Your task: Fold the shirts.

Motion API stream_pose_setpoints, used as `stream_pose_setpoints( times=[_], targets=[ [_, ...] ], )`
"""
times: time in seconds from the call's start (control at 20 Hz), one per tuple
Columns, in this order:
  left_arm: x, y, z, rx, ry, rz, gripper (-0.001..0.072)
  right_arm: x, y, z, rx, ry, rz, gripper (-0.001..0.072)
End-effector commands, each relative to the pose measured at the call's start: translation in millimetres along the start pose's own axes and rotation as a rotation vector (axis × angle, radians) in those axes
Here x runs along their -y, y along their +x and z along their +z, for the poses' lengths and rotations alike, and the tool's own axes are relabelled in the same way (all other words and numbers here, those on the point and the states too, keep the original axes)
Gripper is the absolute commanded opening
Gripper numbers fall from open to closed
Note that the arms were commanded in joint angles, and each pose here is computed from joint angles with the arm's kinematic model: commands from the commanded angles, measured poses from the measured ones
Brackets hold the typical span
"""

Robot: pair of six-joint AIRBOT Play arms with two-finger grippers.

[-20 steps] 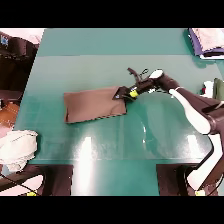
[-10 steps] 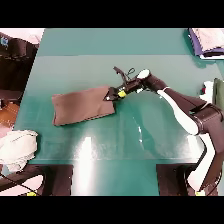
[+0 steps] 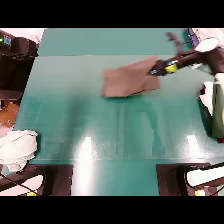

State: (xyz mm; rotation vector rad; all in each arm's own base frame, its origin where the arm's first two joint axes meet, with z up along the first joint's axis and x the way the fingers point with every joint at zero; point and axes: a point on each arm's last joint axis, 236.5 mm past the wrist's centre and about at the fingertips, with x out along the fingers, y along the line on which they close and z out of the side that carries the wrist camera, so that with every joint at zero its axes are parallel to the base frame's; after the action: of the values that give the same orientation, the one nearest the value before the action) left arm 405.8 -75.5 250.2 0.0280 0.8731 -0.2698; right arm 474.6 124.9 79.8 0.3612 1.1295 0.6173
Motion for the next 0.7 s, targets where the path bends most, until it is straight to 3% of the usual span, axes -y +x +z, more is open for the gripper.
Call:
stream_pose_setpoints(
  times=[0.0, 0.35, 0.65],
  targets=[
    [15.5, -0.1, 5.3, 0.022, -0.008, -0.066, 0.0026, 88.2, -101.6, 6.5, 0.155, 0.132, -0.201, 0.0012],
    [34.3, -2.3, 5.4, 0.021, -0.026, -0.146, 0.0026, 227.0, -244.8, -2.4, 0.515, 0.398, -0.409, 0.0011],
    [42.6, -3.5, 6.0, 0.022, -0.032, -0.181, 0.0026, 254.7, -312.6, 11.3, 0.768, 0.437, -0.435, 0.0011]
  ],
)
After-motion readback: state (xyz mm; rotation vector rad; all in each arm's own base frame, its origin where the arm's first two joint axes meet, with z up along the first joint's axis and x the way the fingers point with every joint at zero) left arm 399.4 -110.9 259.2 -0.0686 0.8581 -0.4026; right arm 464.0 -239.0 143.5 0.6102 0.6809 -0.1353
